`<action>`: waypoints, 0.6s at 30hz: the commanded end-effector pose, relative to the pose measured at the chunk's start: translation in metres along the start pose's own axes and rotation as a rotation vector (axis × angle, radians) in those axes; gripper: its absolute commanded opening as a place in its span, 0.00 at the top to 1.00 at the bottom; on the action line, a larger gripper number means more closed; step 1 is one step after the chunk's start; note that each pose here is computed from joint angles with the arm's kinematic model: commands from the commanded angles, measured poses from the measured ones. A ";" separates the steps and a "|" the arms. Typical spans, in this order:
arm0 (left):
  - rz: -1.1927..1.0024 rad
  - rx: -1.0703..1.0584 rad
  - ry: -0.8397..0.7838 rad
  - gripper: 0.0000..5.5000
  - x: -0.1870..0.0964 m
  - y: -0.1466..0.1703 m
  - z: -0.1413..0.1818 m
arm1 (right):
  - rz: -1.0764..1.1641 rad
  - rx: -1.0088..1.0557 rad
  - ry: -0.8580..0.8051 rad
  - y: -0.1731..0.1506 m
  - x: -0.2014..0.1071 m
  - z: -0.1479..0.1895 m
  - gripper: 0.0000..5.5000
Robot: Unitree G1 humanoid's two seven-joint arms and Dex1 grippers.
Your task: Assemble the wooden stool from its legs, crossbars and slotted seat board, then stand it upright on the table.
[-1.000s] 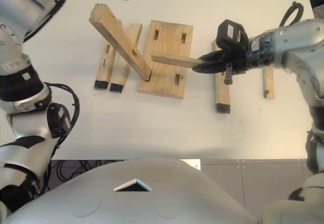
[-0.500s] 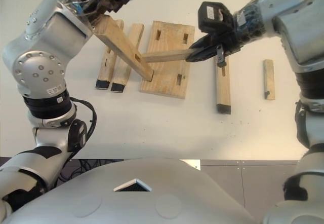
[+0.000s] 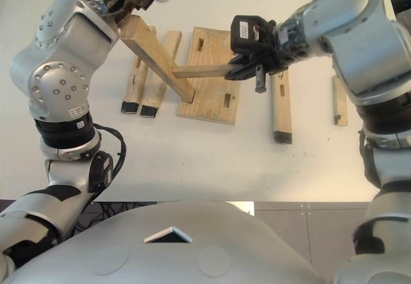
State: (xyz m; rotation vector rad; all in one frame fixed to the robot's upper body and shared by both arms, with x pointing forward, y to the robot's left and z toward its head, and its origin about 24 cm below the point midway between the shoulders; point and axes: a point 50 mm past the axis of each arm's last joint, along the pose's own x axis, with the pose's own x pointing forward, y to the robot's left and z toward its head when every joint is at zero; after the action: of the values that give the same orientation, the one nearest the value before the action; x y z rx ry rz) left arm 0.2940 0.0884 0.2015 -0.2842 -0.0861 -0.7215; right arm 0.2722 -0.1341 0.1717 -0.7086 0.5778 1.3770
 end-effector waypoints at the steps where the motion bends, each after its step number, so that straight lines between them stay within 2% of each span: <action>1: 0.045 -0.104 0.154 0.46 0.002 0.000 -0.040 | 0.034 -0.079 -0.054 0.015 0.025 0.020 0.93; 13: 0.066 -0.126 0.160 0.46 0.005 -0.008 -0.049 | 0.084 -0.179 -0.128 0.013 0.042 0.057 0.93; 18: 0.084 -0.111 0.158 0.46 0.003 -0.004 -0.050 | 0.071 -0.203 -0.122 0.010 0.042 0.056 0.93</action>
State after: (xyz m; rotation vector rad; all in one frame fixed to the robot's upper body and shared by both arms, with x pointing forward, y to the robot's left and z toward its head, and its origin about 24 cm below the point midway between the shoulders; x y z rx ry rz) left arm 0.2979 0.0972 0.1999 -0.3106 -0.1215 -0.5894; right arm 0.2760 -0.1161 0.1622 -0.7380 0.6171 1.3429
